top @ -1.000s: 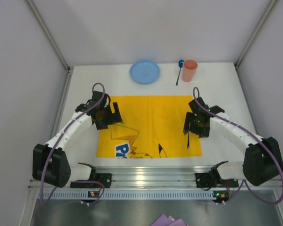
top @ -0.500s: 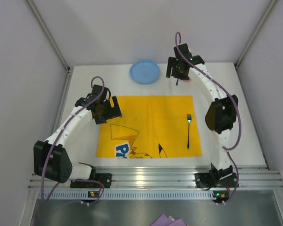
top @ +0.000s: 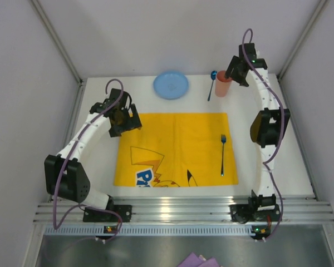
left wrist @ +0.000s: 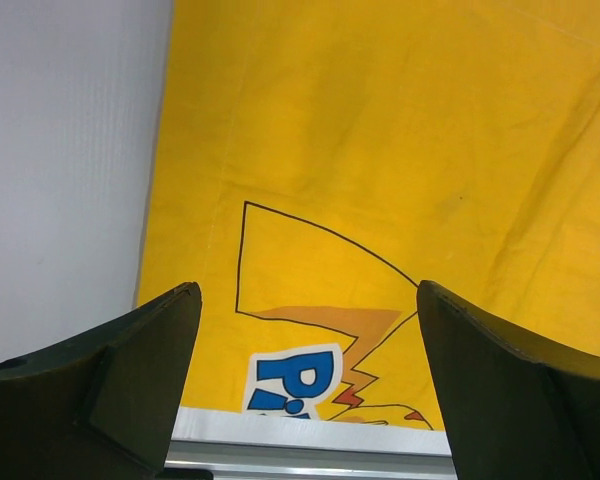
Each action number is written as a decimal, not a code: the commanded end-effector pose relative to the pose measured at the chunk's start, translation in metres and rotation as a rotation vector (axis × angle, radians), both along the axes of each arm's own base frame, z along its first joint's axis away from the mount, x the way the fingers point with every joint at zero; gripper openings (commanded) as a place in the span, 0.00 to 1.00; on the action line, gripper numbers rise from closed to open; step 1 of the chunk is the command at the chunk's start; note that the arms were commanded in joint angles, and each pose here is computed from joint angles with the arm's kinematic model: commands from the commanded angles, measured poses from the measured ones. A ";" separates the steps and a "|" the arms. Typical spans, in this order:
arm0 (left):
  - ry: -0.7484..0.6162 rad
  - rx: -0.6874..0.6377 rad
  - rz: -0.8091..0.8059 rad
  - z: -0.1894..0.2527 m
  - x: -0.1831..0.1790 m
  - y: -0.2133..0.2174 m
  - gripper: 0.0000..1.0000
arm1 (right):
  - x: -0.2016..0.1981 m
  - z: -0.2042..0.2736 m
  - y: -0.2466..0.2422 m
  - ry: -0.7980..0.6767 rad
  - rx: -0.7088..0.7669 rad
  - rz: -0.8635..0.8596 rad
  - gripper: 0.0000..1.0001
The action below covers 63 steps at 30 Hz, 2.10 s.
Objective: Set the dinner table for one person
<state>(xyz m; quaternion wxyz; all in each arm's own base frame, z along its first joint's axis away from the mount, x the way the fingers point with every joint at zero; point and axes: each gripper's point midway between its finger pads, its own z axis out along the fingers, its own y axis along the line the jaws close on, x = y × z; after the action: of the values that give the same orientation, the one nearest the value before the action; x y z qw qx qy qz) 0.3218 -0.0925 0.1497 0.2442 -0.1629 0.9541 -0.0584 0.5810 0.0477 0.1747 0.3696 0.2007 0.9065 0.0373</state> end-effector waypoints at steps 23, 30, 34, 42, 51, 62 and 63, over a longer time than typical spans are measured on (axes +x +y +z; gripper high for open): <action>0.052 0.046 0.002 -0.001 0.029 0.007 0.94 | 0.038 -0.026 -0.008 -0.067 0.066 -0.030 0.00; 0.041 0.025 -0.021 -0.003 0.026 0.004 0.94 | -0.011 0.041 0.003 -0.084 0.064 0.031 0.00; 0.034 0.014 -0.034 -0.008 0.021 0.004 0.94 | -0.062 0.029 0.020 0.058 0.072 0.087 0.00; 0.029 -0.026 -0.056 -0.011 0.014 -0.001 0.94 | -0.141 -0.023 0.053 0.255 -0.001 0.160 0.00; 0.003 -0.036 -0.063 -0.004 0.012 -0.002 0.94 | -0.166 -0.063 0.049 0.354 -0.115 0.122 0.00; 0.009 -0.046 -0.051 -0.005 0.015 -0.004 0.94 | -0.173 -0.067 0.060 0.368 -0.110 0.188 0.73; 0.010 -0.049 -0.051 -0.006 0.015 -0.004 0.94 | -0.172 -0.064 0.060 0.361 -0.105 0.190 0.76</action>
<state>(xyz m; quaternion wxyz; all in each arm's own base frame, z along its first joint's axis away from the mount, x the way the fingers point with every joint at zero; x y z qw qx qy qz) 0.3304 -0.0957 0.1336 0.2115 -0.1433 0.9640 -0.0742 0.4018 0.1015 0.0934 0.1793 0.1056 0.9778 -0.0254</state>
